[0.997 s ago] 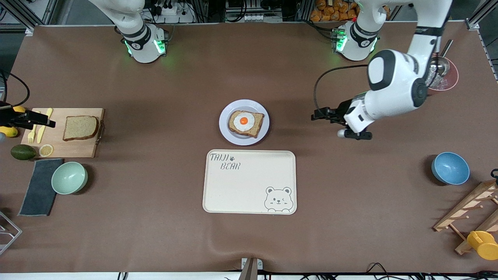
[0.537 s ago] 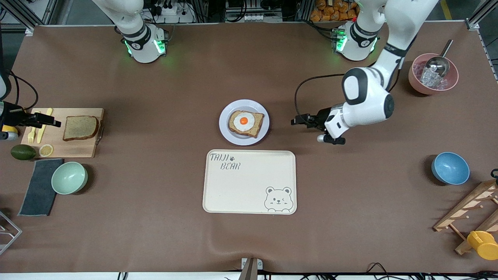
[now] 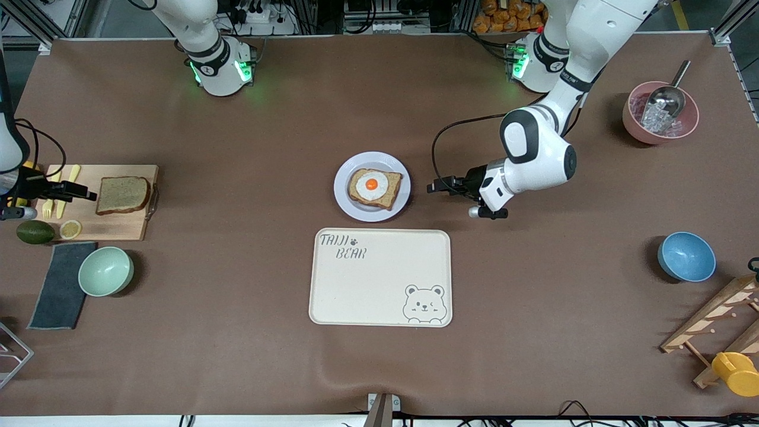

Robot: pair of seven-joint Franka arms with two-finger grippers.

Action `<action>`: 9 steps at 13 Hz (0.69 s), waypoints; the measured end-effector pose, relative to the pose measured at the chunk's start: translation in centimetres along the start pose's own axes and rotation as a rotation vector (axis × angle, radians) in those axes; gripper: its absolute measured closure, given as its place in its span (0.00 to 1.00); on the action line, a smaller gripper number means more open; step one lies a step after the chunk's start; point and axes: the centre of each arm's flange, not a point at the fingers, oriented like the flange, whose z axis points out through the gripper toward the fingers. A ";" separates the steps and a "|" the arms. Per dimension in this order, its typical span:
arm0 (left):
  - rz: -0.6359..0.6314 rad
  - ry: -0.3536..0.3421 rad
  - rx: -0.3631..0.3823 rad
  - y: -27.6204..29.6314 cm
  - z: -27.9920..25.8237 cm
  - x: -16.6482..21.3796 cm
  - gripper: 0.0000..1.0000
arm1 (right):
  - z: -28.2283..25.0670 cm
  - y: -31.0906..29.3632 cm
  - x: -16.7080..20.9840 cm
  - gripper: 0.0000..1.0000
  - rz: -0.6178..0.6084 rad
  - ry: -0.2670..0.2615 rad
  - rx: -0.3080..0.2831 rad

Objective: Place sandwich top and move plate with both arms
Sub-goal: 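Reach the left gripper to the white plate rim and grasp it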

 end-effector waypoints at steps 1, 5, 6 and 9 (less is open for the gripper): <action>-0.007 0.001 -0.010 -0.1 0.1 0.0 0.00 | 0.7 0.4 0.0 0.16 -0.007 -0.002 0.000; -0.016 0.008 -0.084 -1.2 1.5 -0.2 0.00 | 2.1 0.8 0.1 0.29 -0.019 -0.006 0.001; -0.020 0.007 -0.096 -1.2 1.9 -0.4 0.00 | 2.4 0.9 0.2 0.29 -0.034 -0.007 0.001; -0.038 0.004 -0.126 -0.8 3.0 -1.0 0.00 | 3.1 1.7 -0.3 0.29 -0.078 -0.012 0.008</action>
